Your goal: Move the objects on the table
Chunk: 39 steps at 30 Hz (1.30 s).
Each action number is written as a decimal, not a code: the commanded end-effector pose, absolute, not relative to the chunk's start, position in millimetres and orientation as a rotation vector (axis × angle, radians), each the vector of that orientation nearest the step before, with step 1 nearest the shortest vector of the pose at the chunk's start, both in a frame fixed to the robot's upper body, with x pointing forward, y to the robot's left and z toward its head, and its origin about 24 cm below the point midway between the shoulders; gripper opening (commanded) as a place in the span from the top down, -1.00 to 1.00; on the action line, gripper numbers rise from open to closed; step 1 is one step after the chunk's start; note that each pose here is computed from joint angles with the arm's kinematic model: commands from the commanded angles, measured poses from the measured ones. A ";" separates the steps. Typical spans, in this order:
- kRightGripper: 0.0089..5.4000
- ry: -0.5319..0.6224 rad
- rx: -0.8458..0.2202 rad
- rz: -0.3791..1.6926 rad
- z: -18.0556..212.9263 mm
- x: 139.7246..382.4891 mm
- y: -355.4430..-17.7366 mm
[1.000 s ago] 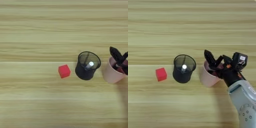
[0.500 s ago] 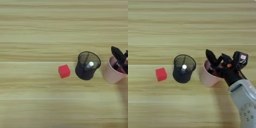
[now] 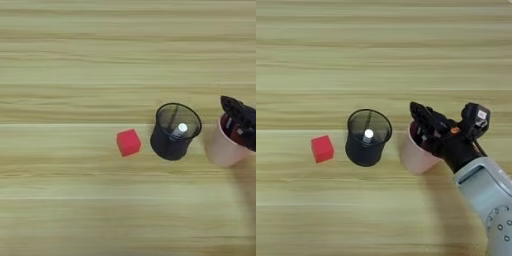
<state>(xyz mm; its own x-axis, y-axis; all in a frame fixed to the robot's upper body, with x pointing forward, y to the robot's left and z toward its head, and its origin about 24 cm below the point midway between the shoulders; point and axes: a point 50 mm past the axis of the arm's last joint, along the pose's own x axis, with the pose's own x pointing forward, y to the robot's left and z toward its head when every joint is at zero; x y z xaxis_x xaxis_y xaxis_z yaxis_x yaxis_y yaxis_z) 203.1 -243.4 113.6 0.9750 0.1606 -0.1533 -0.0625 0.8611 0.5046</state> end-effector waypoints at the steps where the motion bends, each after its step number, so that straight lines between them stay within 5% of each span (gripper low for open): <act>1: 0.25 0.143 0.478 0.113 126.2 207.3 -246.6; 14: 0.74 0.128 0.454 0.109 127.9 207.3 -247.1; 39: 0.74 0.051 0.416 0.155 148.2 203.6 -240.4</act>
